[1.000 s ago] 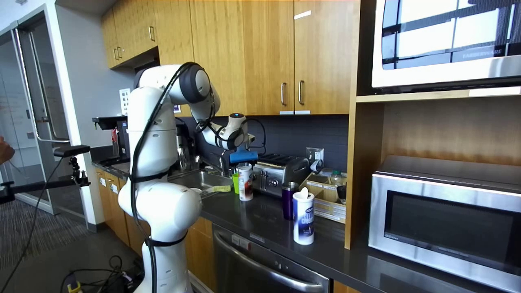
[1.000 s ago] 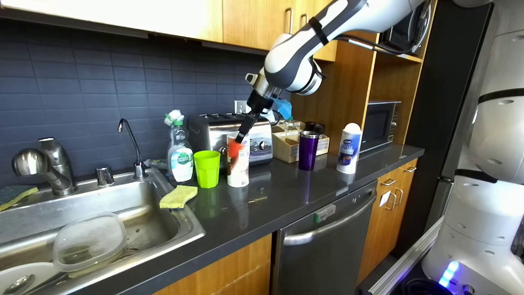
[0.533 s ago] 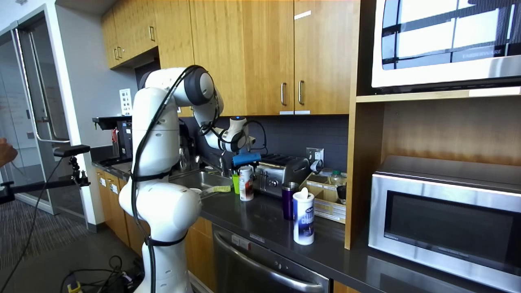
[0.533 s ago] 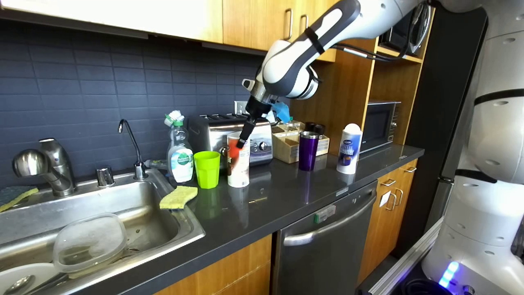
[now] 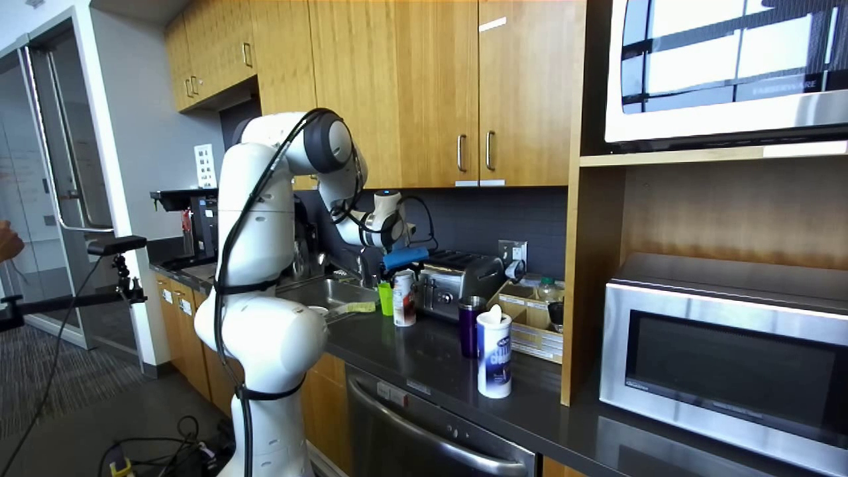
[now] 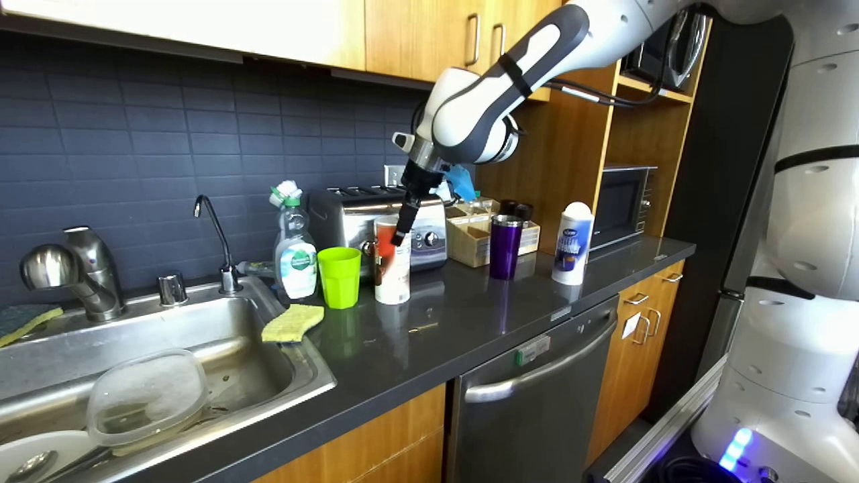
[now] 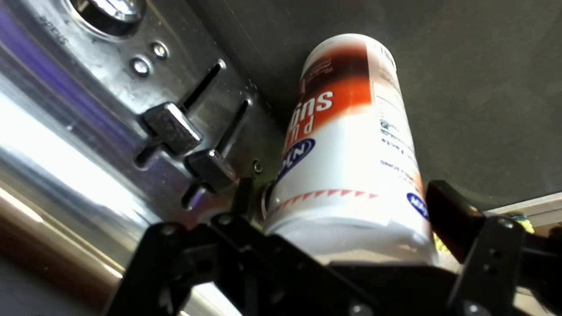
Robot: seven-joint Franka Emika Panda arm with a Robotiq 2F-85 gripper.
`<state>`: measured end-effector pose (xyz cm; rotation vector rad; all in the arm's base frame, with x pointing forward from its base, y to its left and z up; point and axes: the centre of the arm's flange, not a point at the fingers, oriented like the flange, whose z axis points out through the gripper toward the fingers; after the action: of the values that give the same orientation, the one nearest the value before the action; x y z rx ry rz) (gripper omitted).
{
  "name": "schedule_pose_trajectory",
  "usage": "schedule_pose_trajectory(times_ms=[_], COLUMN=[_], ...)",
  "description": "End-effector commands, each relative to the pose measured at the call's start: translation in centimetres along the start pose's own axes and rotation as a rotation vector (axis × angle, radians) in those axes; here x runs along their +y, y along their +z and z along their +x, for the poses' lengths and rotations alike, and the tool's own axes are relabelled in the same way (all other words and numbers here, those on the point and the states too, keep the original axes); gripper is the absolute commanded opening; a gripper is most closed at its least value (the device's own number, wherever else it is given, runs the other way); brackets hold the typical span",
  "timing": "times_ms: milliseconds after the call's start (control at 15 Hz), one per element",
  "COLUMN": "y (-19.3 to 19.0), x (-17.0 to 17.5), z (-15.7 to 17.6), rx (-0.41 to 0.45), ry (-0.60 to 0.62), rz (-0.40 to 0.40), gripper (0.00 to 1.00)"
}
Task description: Put the white can into the wooden box
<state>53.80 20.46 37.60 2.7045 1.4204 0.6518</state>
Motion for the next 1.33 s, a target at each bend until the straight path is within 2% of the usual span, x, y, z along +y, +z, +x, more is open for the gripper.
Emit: schedule_pose_trajectory(times_ms=[0, 67, 200, 667, 1267], y=[-0.3, -0.4, -0.6, -1.3, -3.1], x=[0.1, 0.1, 0.1, 0.9, 3.7], z=[0.8, 0.9, 1.0, 0.5, -2.1], rx=[-0.039, -0.05, -0.074, -0.159, -0.183], ry=[-0.003, 0.002, 0.011, 0.068, 0.21], rz=[0.005, 0.005, 0.005, 0.003, 0.01], gripper=[0.68, 0.63, 0.6, 0.6, 0.6])
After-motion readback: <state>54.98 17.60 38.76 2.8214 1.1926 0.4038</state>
